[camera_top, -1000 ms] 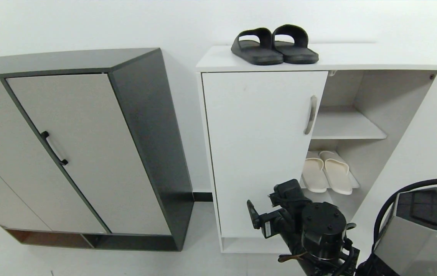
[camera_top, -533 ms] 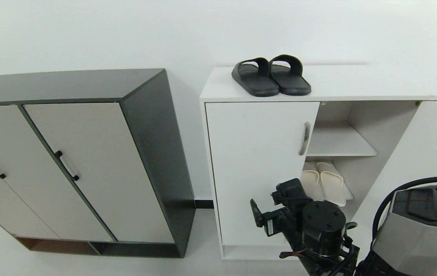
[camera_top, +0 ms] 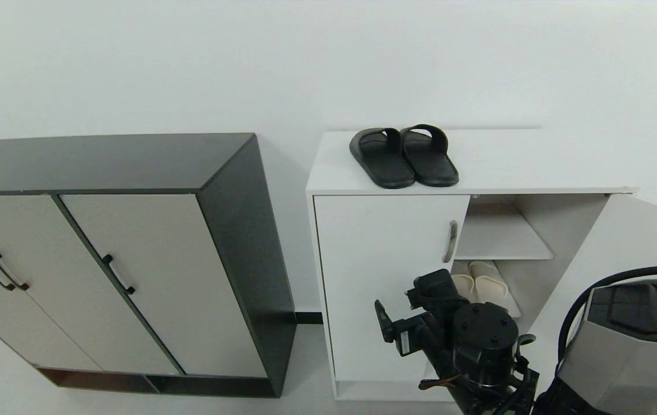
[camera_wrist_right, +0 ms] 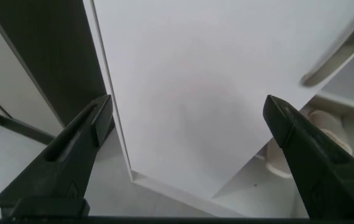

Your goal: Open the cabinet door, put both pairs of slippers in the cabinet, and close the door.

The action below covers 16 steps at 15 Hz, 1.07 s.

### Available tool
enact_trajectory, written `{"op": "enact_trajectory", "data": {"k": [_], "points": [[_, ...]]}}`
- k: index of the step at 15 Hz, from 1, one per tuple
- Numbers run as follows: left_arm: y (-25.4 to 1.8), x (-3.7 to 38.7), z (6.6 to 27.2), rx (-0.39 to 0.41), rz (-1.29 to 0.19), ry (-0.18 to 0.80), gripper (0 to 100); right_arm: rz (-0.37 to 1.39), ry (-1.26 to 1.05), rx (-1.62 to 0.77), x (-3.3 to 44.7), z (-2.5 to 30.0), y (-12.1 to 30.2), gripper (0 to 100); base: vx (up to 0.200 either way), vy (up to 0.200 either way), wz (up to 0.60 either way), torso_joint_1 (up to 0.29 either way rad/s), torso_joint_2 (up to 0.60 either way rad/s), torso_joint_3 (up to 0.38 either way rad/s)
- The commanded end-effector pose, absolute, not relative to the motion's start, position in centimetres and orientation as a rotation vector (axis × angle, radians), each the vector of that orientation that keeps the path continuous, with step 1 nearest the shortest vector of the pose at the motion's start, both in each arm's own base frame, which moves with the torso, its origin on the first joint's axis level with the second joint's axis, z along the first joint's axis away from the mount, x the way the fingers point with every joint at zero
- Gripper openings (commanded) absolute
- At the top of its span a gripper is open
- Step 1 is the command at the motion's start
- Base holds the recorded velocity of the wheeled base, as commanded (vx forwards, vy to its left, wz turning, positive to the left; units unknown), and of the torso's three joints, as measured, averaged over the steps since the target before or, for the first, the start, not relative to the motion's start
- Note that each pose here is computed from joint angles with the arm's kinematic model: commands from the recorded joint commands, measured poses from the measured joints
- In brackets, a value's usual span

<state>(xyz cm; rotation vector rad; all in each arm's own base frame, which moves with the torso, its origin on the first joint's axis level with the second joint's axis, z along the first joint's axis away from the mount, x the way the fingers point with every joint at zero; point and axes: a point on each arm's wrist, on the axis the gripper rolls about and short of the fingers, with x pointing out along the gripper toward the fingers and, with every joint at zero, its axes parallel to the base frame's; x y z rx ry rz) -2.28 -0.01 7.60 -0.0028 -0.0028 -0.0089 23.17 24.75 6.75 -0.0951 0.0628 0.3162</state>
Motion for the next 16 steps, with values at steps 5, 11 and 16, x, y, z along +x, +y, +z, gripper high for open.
{"op": "enact_trajectory", "data": {"k": [5,11,16], "points": [[0.0,-2.3,7.6,-0.003,-0.009,-0.003,0,0.316,0.065,-0.097,23.2,6.7,24.8,100,0.0,0.0,0.0,0.216,-0.52,-0.31],[0.0,-2.3,7.6,-0.003,-0.009,-0.003,0,0.303,0.048,-0.08,23.6,7.0,24.5,100,0.0,0.0,0.0,0.248,-0.57,-0.325],[0.0,-2.3,7.6,-0.003,-0.009,-0.003,0,0.33,0.014,-0.149,24.6,6.3,23.6,100,0.0,0.0,0.0,0.14,-0.31,-0.166]]}}
